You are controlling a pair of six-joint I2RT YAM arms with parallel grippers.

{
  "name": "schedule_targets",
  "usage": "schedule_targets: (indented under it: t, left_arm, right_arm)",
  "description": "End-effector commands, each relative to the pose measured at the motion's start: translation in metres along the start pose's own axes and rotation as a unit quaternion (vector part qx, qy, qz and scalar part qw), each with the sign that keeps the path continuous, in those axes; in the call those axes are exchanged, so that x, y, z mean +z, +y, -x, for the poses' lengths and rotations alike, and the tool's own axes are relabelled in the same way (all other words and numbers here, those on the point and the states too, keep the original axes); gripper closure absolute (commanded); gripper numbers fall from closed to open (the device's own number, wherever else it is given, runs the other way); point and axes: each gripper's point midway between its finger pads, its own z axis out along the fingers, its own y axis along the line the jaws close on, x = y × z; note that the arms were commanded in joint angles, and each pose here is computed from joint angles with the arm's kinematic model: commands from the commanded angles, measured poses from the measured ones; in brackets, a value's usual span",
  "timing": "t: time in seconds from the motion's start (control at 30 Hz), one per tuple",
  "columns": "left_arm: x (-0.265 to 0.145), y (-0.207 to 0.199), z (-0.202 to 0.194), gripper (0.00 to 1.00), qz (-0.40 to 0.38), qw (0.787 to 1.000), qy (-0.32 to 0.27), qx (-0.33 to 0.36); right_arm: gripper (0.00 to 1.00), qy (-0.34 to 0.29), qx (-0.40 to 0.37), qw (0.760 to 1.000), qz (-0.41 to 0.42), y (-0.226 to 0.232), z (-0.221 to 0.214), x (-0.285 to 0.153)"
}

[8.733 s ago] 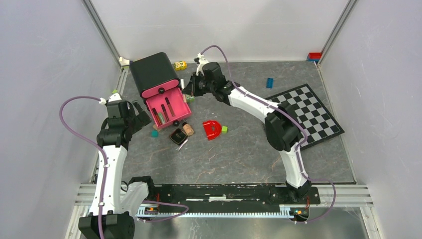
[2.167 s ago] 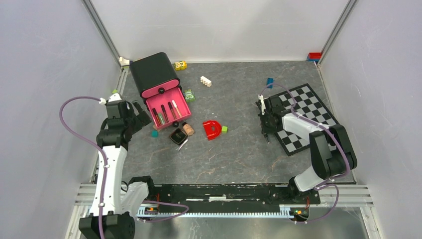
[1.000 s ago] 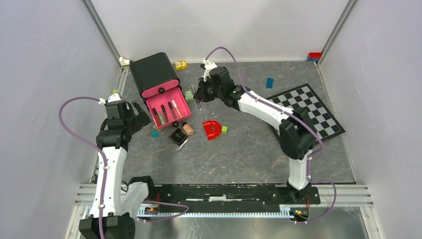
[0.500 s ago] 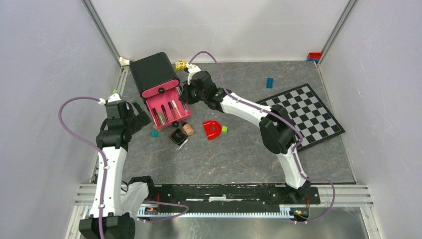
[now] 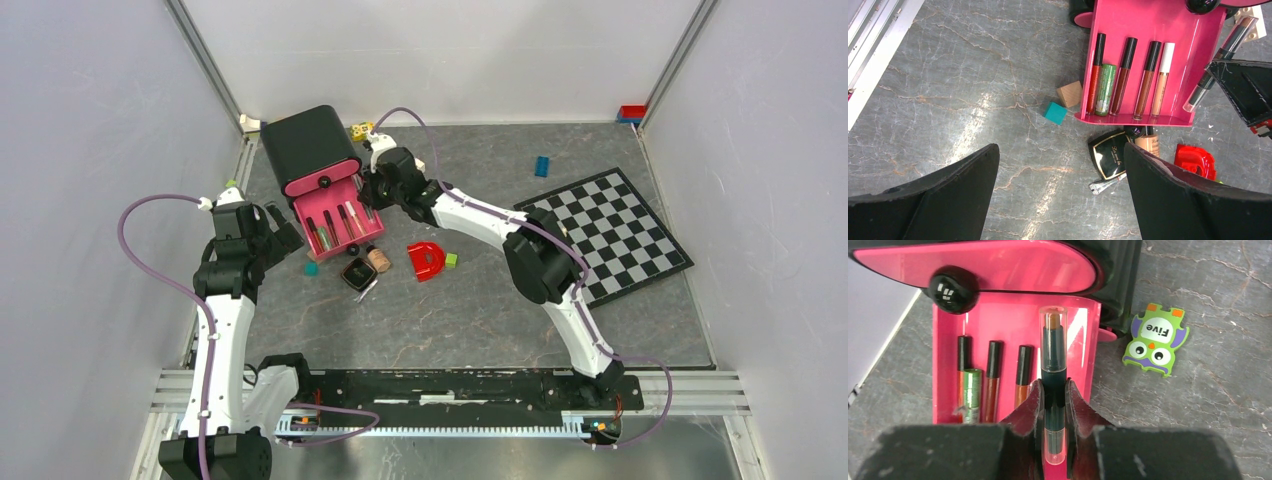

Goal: Organize the makeup
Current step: Place the makeup in the drawer.

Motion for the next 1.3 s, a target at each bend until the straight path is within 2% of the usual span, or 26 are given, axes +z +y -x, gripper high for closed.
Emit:
schedule_targets:
  t: [0.0, 0.77, 1.27]
  left_arm:
    - [-0.002, -0.002, 0.012, 0.0, -0.005, 1.0, -0.025, 0.0]
    - [-0.003, -0.002, 0.012, 0.0, -0.006, 1.0, -0.026, -0.001]
    - [-0.004, -0.002, 0.013, 0.0, -0.007, 1.0, -0.029, -0.001]
  right_arm:
    - [1.0, -0.044, -0.019, 0.999, -0.014, 0.003, 0.027, 0.004]
    - [0.98, -0.039, -0.039, 0.997, -0.052, 0.004, 0.005, 0.021]
    - [0.93, -0.031, -0.041, 0.997, -0.063, 0.003, -0.01, 0.032]
